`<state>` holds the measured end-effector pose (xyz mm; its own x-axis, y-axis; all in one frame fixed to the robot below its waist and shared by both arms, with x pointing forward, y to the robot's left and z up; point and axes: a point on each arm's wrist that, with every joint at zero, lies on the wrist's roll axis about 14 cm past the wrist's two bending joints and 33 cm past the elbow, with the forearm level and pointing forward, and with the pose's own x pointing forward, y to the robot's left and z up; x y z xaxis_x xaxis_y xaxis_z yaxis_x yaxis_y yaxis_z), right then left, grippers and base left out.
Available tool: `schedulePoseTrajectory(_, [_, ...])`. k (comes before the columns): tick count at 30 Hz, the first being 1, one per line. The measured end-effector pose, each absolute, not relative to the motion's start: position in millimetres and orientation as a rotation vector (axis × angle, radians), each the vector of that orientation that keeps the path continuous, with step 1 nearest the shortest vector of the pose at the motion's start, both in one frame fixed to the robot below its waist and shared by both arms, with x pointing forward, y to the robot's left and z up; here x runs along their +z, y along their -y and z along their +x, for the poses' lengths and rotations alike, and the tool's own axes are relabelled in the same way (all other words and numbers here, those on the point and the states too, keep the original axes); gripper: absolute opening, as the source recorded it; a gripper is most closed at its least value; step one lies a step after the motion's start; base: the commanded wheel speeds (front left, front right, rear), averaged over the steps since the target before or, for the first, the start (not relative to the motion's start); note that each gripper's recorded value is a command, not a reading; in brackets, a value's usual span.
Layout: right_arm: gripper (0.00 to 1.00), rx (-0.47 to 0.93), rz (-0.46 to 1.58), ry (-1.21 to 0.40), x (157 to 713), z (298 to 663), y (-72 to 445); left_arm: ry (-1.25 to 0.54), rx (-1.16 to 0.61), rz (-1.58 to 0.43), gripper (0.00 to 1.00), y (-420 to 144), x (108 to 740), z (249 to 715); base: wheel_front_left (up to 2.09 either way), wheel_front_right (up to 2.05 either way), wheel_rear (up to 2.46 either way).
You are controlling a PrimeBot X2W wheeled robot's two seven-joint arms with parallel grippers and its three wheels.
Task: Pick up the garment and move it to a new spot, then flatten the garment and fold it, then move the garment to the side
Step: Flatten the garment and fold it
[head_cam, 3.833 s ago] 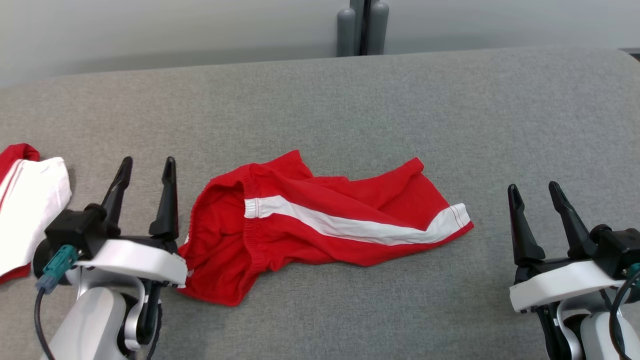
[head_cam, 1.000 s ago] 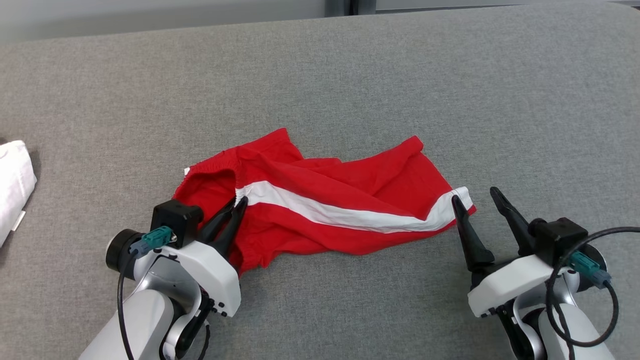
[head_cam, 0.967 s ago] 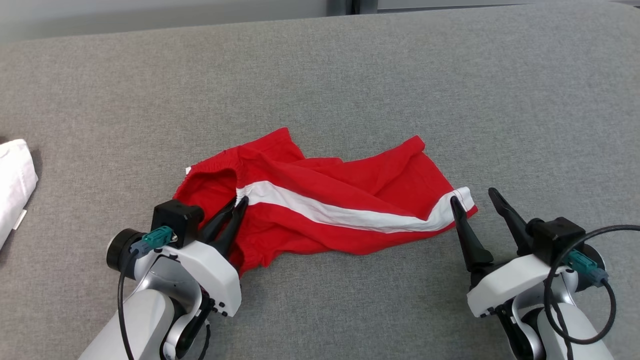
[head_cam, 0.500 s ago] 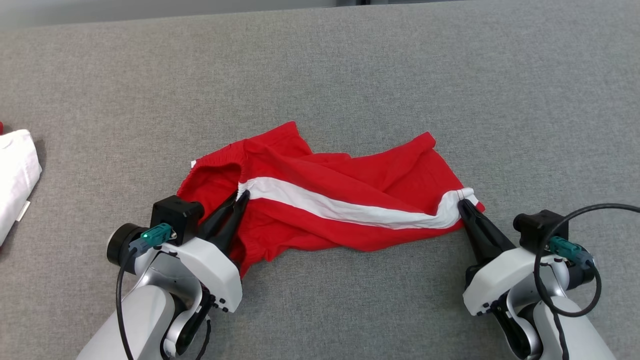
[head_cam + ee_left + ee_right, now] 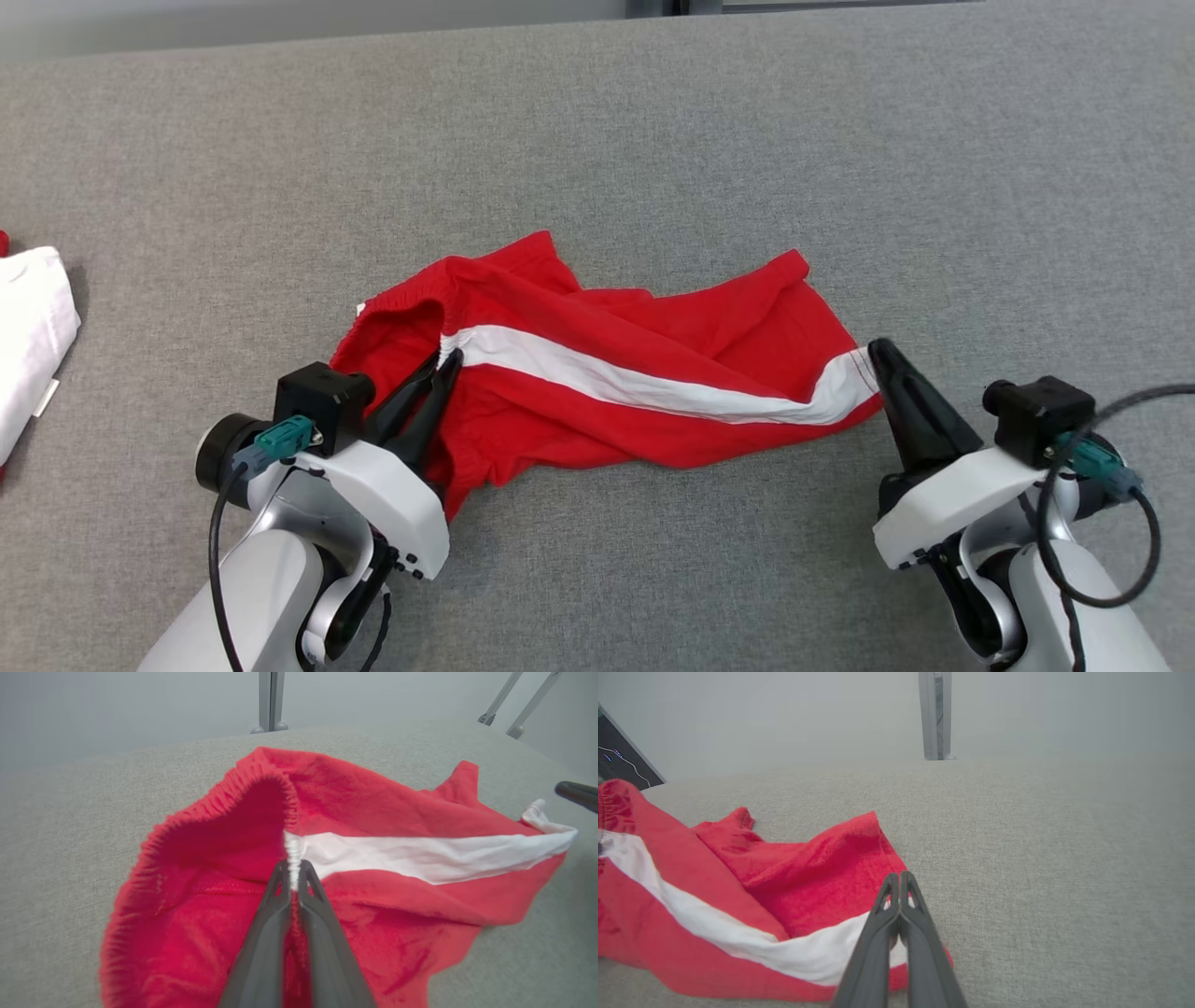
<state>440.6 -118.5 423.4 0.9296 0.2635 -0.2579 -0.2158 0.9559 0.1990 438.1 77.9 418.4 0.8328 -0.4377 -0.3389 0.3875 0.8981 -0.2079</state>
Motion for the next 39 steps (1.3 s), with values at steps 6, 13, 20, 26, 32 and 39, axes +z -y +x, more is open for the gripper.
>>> schedulePoseTrajectory(6, [0.00, 0.219, 0.167, -0.121, 466.4, 448.5, 129.3, -0.376, -0.436, -0.135, 0.00, -77.2, 424.7, 437.1, 0.00, 0.00, 0.00])
schedulePoseTrajectory(13, [1.00, 0.162, 0.160, 0.024, 505.9, 445.7, 150.1, -0.372, -0.435, -0.139, 0.00, -76.4, 429.4, 429.3, 0.00, 0.00, 0.00])
schedulePoseTrajectory(20, [1.00, 0.111, 0.163, 0.056, 520.5, 425.9, 167.0, -0.377, -0.423, -0.151, 0.00, -76.5, 432.7, 413.7, 0.00, 0.00, 0.00])
schedulePoseTrajectory(26, [1.00, 0.100, 0.194, 0.044, 520.8, 402.2, 168.6, -0.391, -0.411, -0.162, 0.00, -76.9, 433.5, 398.4, 0.00, 0.00, 0.00])
schedulePoseTrajectory(32, [1.00, 0.128, 0.220, 0.033, 521.8, 390.1, 157.6, -0.390, -0.404, -0.165, 0.00, -78.7, 436.8, 392.4, 0.00, 0.00, 0.00])
schedulePoseTrajectory(39, [1.00, 0.136, 0.229, 0.024, 520.5, 387.9, 154.5, -0.397, -0.395, -0.163, 0.00, -82.9, 435.6, 389.1, 0.00, 0.00, 0.00])
